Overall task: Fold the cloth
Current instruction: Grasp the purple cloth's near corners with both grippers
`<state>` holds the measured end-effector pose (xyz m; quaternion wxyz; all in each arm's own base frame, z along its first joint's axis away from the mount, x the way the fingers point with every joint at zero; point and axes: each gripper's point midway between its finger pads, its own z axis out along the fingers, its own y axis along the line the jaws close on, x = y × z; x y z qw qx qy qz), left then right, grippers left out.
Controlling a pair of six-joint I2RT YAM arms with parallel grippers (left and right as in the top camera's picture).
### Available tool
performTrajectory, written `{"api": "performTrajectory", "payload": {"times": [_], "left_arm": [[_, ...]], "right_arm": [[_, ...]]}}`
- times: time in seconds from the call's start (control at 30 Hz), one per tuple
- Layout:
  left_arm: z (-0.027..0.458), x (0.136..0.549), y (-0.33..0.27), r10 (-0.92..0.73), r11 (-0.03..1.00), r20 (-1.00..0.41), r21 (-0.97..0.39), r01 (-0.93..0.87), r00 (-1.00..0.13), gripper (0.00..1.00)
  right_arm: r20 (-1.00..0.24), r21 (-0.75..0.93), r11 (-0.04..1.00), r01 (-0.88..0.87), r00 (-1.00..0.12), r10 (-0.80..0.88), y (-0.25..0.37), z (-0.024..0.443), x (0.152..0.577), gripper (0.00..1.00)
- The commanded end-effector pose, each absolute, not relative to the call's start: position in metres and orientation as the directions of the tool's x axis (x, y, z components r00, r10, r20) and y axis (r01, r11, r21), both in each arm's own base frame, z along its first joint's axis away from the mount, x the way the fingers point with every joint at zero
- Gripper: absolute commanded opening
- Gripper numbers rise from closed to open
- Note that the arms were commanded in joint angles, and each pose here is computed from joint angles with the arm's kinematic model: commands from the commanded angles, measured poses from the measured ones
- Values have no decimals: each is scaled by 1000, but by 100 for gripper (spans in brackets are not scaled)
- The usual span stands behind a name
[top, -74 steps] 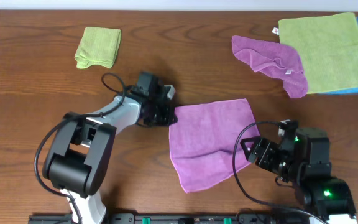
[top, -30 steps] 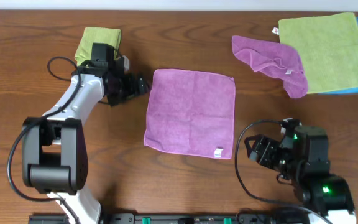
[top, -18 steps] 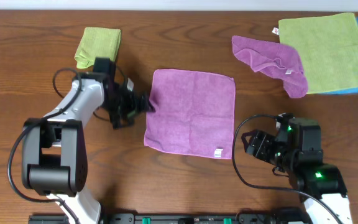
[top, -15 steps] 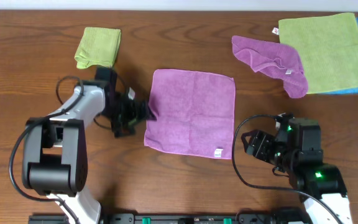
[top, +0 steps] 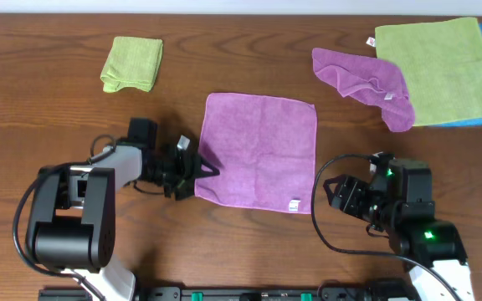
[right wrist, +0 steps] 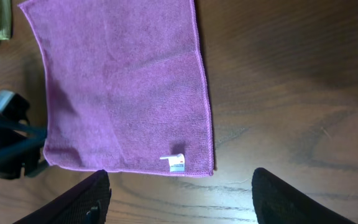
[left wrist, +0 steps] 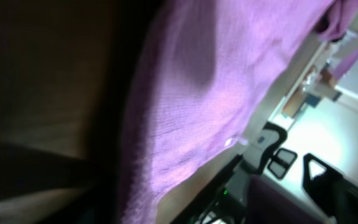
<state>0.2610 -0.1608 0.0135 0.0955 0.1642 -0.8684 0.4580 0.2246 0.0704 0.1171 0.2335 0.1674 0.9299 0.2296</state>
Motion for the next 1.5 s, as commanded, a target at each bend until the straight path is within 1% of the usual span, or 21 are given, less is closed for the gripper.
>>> {"api": "performTrajectory", "payload": {"times": [0.0,0.1,0.17,0.27,0.4,0.6,0.87,1.07,1.3,1.47], "left_arm": [[-16,237,-152,-236,581,381,-682,-444,-894,46],[-16,238,-152,-235,580,370,-688,-435,-899,20],[-14,242,-154,-229,569,356,-707,-421,-906,6],[-11,247,-156,-222,555,336,-728,-402,-916,6],[-8,247,-159,-211,537,336,-745,-396,-918,6],[2,246,-165,-175,490,345,-782,-385,-922,6],[4,229,-165,-129,498,369,-778,-382,-920,6],[5,220,-164,-108,507,388,-770,-387,-915,6],[5,218,-164,-106,507,395,-768,-391,-913,6],[5,215,-164,-100,509,401,-766,-393,-911,6]], "right_arm": [[-351,502,842,197,-844,406,71,114,222,72],[-335,495,844,207,-851,405,70,105,218,73],[-318,487,845,220,-857,406,70,96,214,73],[-295,480,846,232,-865,405,69,82,209,73],[-297,482,845,231,-865,406,70,68,210,73],[-253,521,815,254,-866,432,76,42,209,74],[-168,578,757,304,-864,475,87,14,205,73],[-141,575,753,320,-867,477,89,3,208,71],[-103,575,751,326,-881,462,102,-10,211,69],[-82,574,756,315,-896,436,114,-19,209,64]]}}
